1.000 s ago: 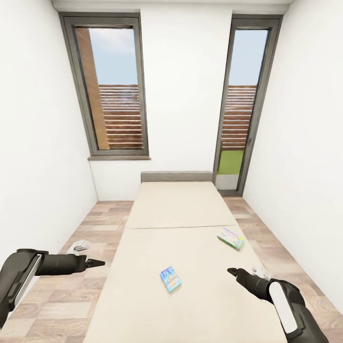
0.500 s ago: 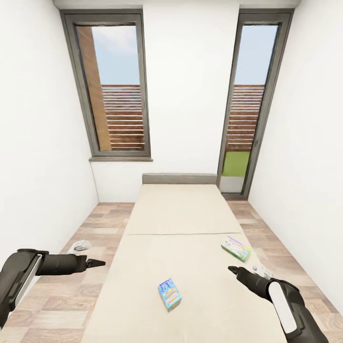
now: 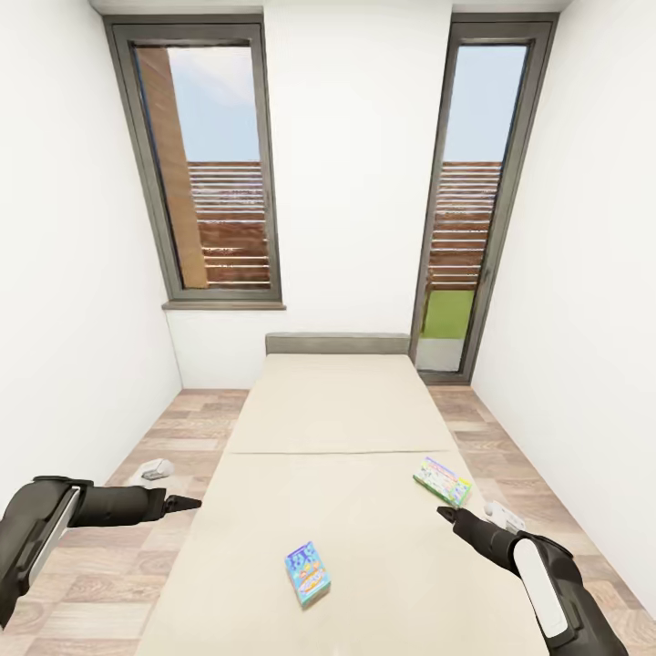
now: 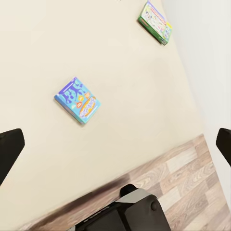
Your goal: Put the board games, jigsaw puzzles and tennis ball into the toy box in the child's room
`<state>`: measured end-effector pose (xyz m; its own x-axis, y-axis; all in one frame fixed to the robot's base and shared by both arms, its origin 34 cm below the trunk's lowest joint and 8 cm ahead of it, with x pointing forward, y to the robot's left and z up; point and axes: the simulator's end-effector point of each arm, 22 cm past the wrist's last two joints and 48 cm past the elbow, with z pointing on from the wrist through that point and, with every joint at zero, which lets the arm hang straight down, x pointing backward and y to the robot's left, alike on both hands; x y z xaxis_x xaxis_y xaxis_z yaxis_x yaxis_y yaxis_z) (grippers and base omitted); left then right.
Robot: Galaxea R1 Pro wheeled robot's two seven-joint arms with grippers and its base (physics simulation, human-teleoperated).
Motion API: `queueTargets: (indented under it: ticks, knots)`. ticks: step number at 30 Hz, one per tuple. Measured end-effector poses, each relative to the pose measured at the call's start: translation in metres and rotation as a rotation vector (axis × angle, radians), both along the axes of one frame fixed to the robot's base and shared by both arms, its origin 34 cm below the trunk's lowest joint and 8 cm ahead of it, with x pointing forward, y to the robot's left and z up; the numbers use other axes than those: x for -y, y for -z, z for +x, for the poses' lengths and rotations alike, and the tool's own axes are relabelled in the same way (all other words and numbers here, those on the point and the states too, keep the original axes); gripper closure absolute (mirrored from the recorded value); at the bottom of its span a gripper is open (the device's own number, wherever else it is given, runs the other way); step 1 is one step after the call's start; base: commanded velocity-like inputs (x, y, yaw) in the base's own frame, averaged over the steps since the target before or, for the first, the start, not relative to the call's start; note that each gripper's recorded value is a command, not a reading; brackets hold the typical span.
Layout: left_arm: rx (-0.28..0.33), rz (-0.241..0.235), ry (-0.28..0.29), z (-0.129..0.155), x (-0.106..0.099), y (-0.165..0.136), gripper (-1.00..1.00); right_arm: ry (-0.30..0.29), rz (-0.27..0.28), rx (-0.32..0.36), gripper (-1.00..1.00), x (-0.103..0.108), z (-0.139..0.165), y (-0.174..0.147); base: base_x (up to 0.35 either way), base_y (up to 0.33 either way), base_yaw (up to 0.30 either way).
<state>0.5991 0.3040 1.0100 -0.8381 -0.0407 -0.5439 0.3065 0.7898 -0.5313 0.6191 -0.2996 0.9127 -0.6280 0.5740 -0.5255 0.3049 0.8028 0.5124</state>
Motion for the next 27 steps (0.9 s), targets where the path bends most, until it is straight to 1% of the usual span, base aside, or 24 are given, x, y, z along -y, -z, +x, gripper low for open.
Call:
queueTargets:
  ticks: [11, 27]
  knots:
    - [0.0, 0.0, -0.001, 0.0001, -0.0007, -0.0002, -1.0, 0.0, -0.001, -0.002, -1.0, 0.0001, -0.0004, 0.0013, 0.007, -0.142, 0.0]
    - [0.0, 0.001, -0.002, 0.0002, -0.001, -0.0003, -1.0, -0.001, -0.003, -0.006, -1.0, -0.0002, -0.001, 0.0026, 0.0, -0.022, 0.0]
